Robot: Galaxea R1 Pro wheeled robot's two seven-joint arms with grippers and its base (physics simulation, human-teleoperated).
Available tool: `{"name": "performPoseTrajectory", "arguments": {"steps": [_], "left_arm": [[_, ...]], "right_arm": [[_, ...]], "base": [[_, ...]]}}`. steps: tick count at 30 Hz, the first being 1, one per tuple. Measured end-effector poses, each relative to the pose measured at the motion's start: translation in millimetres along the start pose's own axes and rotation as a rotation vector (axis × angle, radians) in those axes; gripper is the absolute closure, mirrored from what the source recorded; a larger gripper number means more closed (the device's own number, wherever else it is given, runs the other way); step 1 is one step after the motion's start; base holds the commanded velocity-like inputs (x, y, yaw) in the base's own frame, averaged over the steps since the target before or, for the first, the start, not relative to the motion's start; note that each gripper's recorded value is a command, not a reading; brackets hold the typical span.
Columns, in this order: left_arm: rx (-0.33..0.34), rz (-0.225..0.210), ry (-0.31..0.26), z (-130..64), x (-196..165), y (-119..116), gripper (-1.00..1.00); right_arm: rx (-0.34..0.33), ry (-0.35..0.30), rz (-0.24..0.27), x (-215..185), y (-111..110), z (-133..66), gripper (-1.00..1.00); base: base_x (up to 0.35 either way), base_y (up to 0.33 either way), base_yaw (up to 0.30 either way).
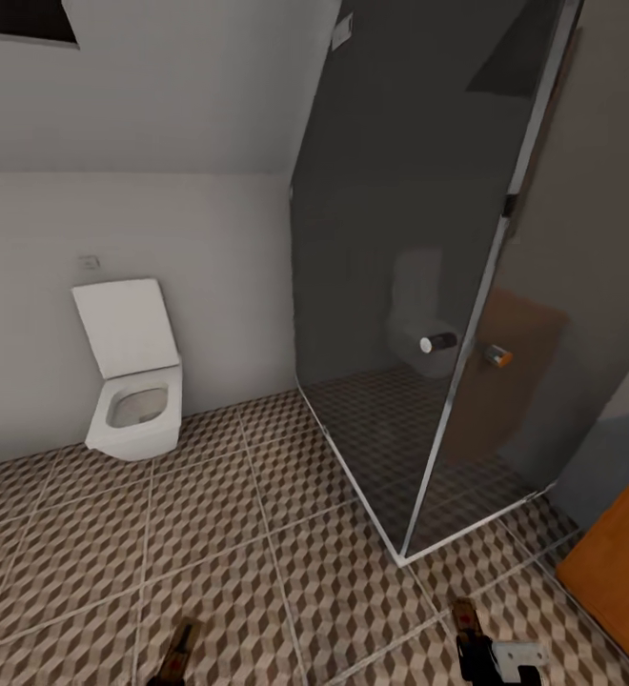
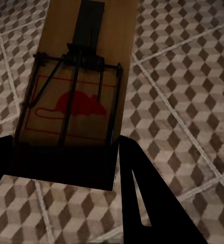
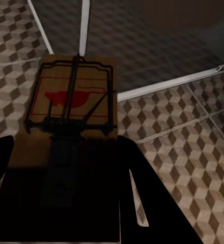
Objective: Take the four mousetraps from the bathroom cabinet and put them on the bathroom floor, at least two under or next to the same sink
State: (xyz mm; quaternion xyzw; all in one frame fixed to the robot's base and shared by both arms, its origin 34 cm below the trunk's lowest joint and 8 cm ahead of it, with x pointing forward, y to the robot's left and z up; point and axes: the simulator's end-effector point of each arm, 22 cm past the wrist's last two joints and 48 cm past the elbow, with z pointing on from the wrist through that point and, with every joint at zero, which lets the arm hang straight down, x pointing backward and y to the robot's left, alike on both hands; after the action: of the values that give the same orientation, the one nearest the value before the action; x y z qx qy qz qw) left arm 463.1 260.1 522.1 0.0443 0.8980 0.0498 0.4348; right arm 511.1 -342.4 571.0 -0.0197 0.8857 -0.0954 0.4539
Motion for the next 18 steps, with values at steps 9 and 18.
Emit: {"name": "performPoseTrajectory", "arguments": {"steps": [9, 18], "left_arm": [[-0.054, 0.032, 0.006, 0.3, 5, 43, 1.0], [-0.057, 0.037, 0.007, 0.2, 5, 46, 1.0]], "right_arm": [[-0.002, 0.002, 0.001, 1, 2, -0.4, 1.0], [-0.003, 0.003, 0.001, 2, 2, -0.6, 1.0]], "base": [[0.0, 0.0, 0.287], [0.0, 0.0, 0.288]]}}
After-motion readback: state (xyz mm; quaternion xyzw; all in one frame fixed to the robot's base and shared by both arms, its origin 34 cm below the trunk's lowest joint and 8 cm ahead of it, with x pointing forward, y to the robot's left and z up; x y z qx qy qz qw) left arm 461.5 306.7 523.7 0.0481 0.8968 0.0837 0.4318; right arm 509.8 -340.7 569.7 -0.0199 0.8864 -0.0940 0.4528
